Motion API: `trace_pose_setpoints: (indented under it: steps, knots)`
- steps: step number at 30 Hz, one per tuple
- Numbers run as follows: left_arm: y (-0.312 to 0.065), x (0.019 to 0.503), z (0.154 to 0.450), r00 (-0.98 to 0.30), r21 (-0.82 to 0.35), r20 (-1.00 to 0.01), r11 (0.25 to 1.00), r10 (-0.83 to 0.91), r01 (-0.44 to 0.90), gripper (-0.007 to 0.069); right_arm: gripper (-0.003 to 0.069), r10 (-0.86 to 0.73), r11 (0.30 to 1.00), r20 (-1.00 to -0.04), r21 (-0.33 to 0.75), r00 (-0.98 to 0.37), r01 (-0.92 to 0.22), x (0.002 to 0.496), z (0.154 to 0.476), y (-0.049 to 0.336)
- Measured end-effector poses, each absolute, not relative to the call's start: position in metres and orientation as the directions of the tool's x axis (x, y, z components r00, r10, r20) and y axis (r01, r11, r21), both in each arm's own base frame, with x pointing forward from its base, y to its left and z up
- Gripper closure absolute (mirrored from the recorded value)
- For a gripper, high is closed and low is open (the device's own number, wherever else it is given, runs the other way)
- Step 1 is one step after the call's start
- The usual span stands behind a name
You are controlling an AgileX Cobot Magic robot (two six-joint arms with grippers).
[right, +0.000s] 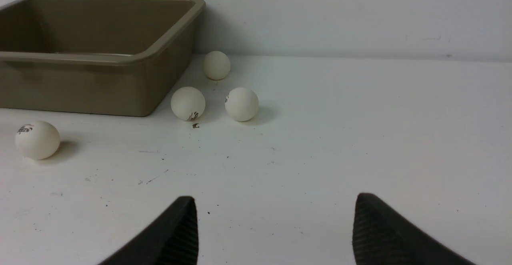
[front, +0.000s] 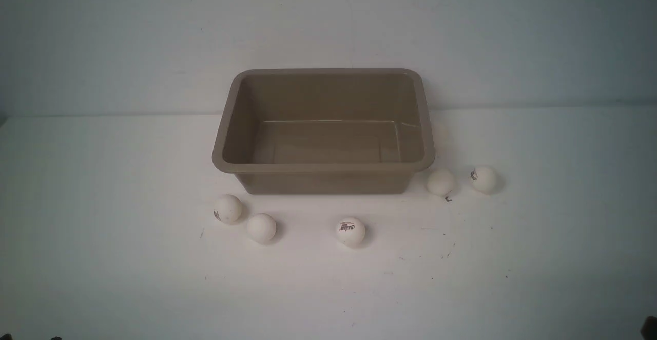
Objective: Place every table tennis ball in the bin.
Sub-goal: Use the left arm to clamp the table tennis ball closest to it
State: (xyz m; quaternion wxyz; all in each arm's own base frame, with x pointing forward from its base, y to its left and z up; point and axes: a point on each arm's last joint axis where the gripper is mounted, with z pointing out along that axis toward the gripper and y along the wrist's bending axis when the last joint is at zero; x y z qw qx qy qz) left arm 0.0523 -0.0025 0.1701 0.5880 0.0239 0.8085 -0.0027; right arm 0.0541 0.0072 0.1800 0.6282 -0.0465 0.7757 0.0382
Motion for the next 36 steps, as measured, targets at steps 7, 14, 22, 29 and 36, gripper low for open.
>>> trace_pose_setpoints:
  steps: [7,14,22,29,36]
  knots:
    - [-0.0025,0.0523,0.1701,-0.307,0.024,-0.951,0.999,0.036,0.042,0.0284,0.0186,-0.024,0.993,-0.978,0.001,-0.206,-0.120,0.0541,0.1800,0.0072]
    - [-0.0025,0.0523,0.1701,-0.307,0.024,-0.951,0.999,0.036,0.042,0.0284,0.0186,-0.024,0.993,-0.978,0.001,-0.206,-0.120,0.0541,0.1800,0.0072]
    - [-0.0025,0.0523,0.1701,-0.307,0.024,-0.951,0.999,0.036,0.042,0.0284,0.0186,-0.024,0.993,-0.978,0.001,-0.206,-0.120,0.0541,0.1800,0.0072]
    - [-0.0025,0.0523,0.1701,-0.307,0.024,-0.951,0.999,0.036,0.042,0.0284,0.0186,-0.024,0.993,-0.978,0.001,-0.206,-0.120,0.0541,0.1800,0.0072]
    - [-0.0025,0.0523,0.1701,-0.307,0.024,-0.951,0.999,0.036,0.042,0.0284,0.0186,-0.020,0.993,-0.981,0.004,-0.195,-0.120,0.0543,0.1811,0.0072]
